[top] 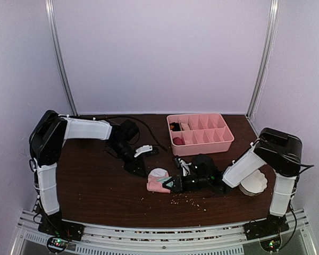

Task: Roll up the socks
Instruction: Roll the sock at the center of the board.

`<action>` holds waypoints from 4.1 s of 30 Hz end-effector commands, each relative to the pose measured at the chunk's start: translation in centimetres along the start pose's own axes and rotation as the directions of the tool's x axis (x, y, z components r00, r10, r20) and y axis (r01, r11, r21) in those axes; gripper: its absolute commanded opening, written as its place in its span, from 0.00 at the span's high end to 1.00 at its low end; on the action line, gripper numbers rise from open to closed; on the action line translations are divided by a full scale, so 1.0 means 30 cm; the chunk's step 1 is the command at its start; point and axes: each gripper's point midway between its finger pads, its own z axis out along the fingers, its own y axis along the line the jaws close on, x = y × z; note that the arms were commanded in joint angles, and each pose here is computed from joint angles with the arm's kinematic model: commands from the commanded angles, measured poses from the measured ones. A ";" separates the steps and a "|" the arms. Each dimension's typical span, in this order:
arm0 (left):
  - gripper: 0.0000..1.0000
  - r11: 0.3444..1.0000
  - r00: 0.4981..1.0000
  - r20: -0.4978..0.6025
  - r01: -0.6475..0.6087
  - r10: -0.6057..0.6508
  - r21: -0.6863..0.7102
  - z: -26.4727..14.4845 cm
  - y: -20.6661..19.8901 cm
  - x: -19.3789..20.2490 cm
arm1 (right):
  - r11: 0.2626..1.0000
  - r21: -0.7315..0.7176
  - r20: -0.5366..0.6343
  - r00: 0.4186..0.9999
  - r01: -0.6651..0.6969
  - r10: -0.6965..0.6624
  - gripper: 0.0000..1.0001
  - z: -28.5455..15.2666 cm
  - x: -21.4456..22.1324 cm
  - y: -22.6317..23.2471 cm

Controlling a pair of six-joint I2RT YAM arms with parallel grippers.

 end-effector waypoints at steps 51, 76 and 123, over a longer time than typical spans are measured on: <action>1.00 0.672 0.708 -0.527 -0.674 0.470 -0.307 0.189 0.017 0.083 | 0.811 0.005 -0.160 0.800 -0.586 0.579 0.93 0.026 0.066 -0.018; 1.00 0.934 0.948 0.129 -0.311 0.292 0.175 -0.474 -0.452 -0.393 | 0.690 0.178 0.395 0.591 0.702 -0.703 0.01 -0.690 -0.414 0.670; 0.02 0.918 0.984 0.041 -0.146 0.174 -0.369 -0.754 -0.311 -0.369 | 0.730 -0.010 0.223 0.713 0.684 -0.665 1.00 -0.329 -0.365 0.719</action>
